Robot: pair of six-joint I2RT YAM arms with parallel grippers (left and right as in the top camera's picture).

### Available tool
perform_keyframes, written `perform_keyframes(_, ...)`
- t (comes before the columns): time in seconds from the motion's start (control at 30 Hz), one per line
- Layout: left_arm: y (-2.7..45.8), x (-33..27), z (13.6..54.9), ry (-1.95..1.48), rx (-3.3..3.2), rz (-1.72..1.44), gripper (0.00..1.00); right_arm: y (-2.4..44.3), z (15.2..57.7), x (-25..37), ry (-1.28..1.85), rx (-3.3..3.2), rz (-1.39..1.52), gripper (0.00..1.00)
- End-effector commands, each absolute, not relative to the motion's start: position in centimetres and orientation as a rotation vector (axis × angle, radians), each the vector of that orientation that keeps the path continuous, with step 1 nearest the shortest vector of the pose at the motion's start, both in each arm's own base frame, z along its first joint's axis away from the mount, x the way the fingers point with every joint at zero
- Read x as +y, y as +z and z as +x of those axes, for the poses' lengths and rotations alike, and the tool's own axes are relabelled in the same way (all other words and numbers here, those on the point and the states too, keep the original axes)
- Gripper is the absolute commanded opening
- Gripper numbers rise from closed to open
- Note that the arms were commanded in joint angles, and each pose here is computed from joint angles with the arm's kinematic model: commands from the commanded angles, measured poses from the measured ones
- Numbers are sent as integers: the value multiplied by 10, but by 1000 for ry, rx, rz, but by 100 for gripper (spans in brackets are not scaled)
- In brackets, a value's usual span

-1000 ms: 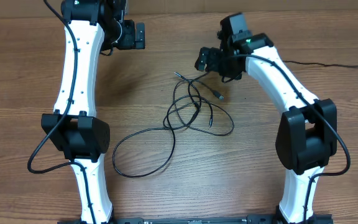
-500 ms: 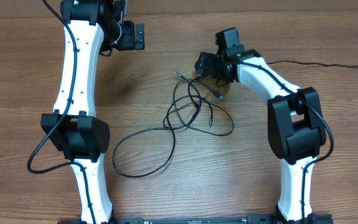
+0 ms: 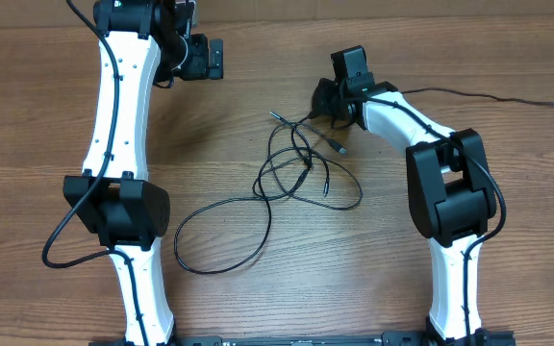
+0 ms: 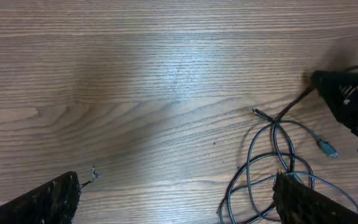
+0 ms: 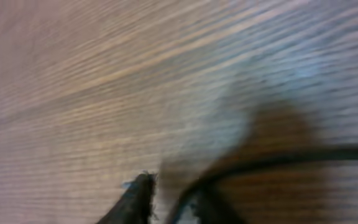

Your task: Untangle cables

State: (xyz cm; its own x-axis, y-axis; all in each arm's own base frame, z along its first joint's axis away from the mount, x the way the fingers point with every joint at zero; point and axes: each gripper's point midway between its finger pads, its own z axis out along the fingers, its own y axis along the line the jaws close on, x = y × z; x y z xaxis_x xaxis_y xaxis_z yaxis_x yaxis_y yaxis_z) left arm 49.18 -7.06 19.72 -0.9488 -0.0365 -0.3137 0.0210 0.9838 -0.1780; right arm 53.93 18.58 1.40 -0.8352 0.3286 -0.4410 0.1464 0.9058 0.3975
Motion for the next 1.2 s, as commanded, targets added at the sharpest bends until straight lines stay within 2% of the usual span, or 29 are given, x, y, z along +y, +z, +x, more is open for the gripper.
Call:
perform_keyframes(0.0,192,-77,490,-277,2827,-11,100,9,550,182,458,2507,360,14)
perform_keyframes(0.23,190,-82,484,-277,2851,1,100,38,582,179,612,2316,584,4)
perform_keyframes(0.4,190,-90,482,-280,2855,26,100,71,611,171,685,2138,596,4)
perform_keyframes(0.57,189,-100,478,-279,2865,56,99,94,633,137,629,1987,646,4)
perform_keyframes(0.8,190,-107,477,-280,2861,77,99,102,646,80,528,1890,743,4)
perform_keyframes(0.9,190,-107,478,-281,2859,79,100,123,657,52,518,1779,762,4)
perform_keyframes(1.13,190,-109,480,-284,2849,83,99,132,661,41,517,1736,759,4)
perform_keyframes(1.17,190,-109,480,-283,2849,85,100,131,660,41,516,1740,759,7)
